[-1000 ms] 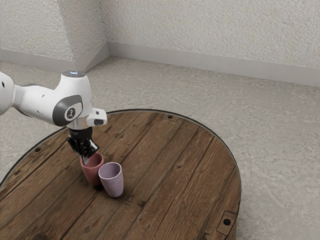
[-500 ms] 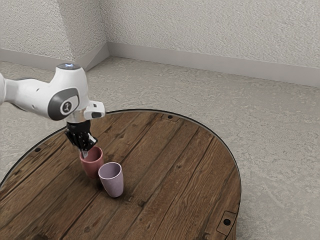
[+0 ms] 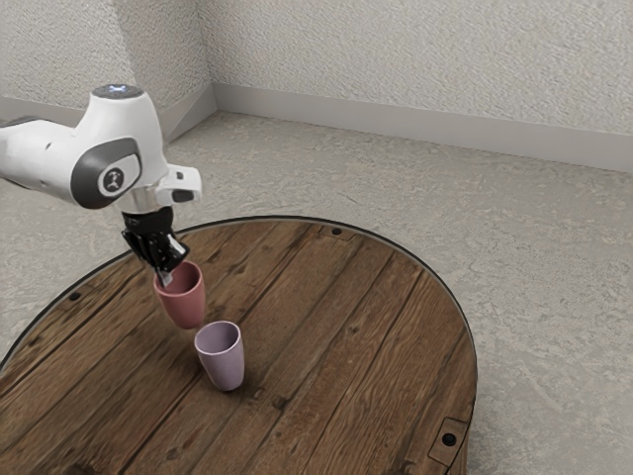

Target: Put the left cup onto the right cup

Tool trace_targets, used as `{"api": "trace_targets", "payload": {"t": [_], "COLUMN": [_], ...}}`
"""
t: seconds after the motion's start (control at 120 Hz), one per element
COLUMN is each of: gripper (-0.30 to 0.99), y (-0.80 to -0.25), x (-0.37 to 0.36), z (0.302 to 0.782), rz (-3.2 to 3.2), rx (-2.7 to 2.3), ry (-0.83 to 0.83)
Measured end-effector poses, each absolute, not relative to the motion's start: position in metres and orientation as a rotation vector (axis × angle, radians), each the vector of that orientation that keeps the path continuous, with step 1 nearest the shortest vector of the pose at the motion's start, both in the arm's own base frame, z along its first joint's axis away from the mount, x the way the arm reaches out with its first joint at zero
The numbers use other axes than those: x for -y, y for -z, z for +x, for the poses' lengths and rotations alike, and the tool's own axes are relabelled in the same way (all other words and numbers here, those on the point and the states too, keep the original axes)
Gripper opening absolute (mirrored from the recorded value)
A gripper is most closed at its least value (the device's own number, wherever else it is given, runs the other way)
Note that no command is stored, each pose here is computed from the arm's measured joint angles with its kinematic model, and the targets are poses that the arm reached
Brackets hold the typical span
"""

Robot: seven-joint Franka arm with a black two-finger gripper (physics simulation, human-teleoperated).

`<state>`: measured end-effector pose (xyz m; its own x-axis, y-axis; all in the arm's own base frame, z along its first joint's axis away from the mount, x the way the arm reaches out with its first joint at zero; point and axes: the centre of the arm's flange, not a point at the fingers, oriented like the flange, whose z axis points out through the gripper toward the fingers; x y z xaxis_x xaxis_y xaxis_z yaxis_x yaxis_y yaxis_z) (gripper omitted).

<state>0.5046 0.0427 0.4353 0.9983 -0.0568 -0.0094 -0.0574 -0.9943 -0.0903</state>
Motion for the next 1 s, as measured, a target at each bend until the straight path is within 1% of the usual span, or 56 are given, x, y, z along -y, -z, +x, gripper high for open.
{"api": "trace_targets", "payload": {"t": [0.35,0.717,1.0], "gripper": [-0.09,-0.09,-0.09], "y": [-0.470,-0.475,-0.465], "x": [-0.030,0.004,0.022], "z": [0.489,0.487,0.491], "rz": [-3.047,-3.040,-3.032], "rx": [-0.134,-0.246,-0.302], "ry": [0.012,-0.002,-0.036]}}
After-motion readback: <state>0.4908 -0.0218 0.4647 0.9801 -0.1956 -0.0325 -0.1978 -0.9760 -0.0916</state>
